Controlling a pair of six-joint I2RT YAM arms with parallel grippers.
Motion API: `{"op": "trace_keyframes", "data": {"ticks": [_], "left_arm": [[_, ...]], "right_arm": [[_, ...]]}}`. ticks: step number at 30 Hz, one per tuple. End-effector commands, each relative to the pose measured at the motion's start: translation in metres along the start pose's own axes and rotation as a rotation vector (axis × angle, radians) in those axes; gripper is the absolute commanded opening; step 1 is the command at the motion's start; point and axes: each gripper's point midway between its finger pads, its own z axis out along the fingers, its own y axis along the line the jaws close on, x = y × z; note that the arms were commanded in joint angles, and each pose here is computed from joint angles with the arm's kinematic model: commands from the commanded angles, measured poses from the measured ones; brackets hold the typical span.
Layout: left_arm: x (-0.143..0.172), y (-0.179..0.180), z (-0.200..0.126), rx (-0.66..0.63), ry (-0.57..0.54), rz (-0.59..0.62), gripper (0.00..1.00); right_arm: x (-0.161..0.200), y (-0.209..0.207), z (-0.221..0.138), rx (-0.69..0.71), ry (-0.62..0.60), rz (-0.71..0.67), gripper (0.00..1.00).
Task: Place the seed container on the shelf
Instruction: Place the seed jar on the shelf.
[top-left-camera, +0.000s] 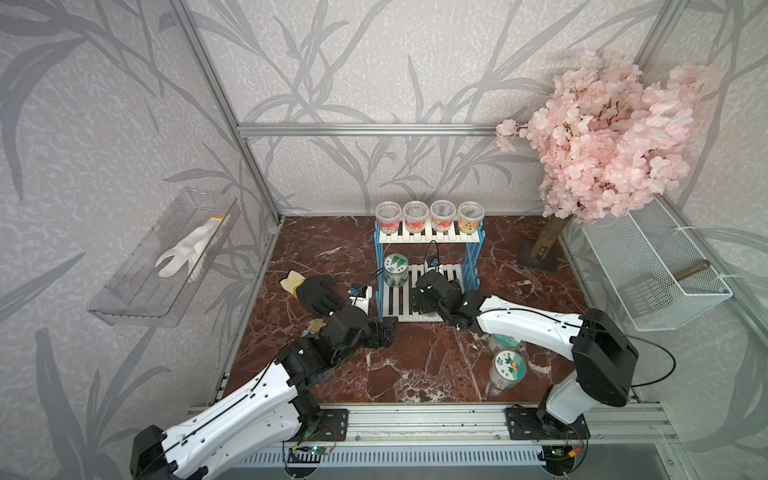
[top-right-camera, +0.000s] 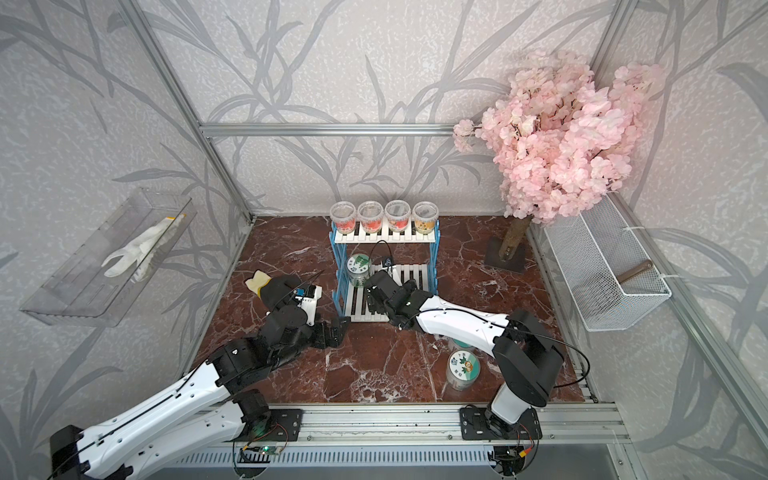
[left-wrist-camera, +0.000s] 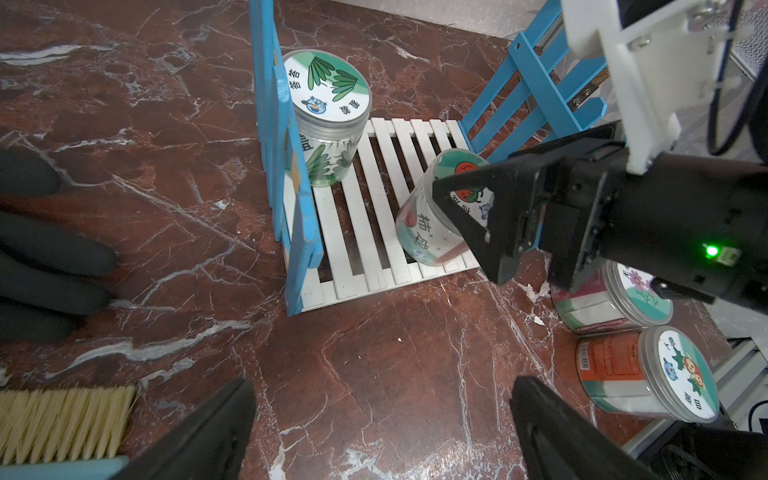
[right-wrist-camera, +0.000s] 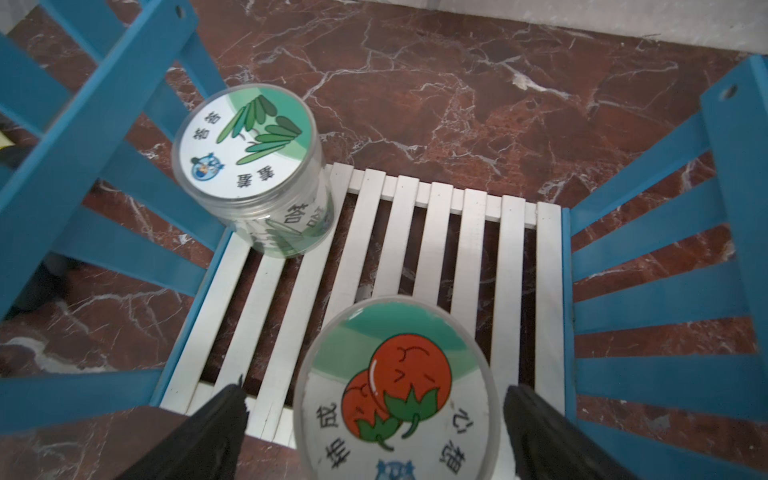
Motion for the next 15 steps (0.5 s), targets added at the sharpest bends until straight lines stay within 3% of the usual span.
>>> {"op": "trace_keyframes", "data": {"ticks": [1,6,12,15], "left_arm": [[-0.005,-0.002,-0.004,0.005,-0.002,-0.001,1.00],[-0.004,0.000,-0.003,0.001,-0.002,0.001,1.00],[-0.003,0.000,-0.003,-0.002,0.000,0.000,1.00],[-0.004,0.000,-0.003,-0.002,0.000,0.001,1.00]], "right_arm": [[0.003,-0.009,0.008,0.046,0.045,0.043,1.00],[0.008,-0.007,0.013,0.041,0.076,0.055,0.99],[0.014,-0.012,0.019,0.066,0.092,0.043,0.87],[0.014,-0.014,0.017,0.071,0.091,0.051,0.91]]}}
